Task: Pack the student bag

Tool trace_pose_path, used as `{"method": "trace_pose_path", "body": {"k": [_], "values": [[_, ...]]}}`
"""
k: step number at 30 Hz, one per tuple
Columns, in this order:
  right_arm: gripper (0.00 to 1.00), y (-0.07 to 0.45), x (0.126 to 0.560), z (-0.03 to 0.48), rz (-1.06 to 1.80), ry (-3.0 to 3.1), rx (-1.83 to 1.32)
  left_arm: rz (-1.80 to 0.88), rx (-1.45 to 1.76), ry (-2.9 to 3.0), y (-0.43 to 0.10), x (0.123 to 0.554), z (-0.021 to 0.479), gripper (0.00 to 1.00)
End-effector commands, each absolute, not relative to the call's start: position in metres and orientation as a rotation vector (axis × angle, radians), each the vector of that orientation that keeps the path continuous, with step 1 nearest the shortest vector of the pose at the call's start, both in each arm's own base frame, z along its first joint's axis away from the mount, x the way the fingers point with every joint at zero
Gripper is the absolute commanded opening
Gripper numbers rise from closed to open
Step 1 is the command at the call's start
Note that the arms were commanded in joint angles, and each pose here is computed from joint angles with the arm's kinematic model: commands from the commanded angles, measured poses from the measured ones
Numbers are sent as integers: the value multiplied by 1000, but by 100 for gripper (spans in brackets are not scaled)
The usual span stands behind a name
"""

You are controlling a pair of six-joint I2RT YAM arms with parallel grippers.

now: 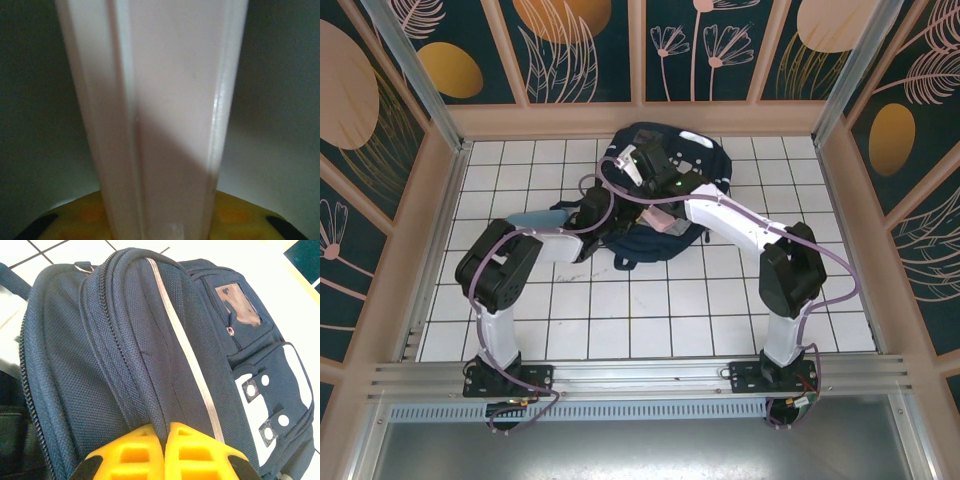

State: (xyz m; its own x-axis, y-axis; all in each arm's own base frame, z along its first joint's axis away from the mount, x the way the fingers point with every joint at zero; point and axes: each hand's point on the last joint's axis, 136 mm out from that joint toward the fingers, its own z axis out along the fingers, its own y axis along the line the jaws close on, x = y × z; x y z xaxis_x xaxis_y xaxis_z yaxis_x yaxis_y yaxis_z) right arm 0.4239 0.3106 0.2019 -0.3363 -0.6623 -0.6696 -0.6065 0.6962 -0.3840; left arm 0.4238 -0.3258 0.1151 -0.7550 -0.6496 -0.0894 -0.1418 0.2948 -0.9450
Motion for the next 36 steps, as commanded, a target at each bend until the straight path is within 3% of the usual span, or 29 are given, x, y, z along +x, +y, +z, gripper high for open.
{"method": "trace_pose_path", "body": {"k": [1,12,16,19,30,36], "values": [[0,304,434,273,-8,1903,-760,-1576,-763,1857,-333,452,164,16],[0,299,432,275,28,1921,-718,-1596,-885,1768,-348,489,156,22],[0,296,433,273,22,1933,-706,-1563,-878,1789,-352,496,154,36],[0,294,434,274,24,1938,-694,-1566,-835,1816,-358,496,152,36],[0,281,440,271,38,1978,-634,-1538,-840,1942,-357,483,142,62],[0,273,448,270,62,2006,-573,-1569,-914,1997,-348,457,153,69]]}}
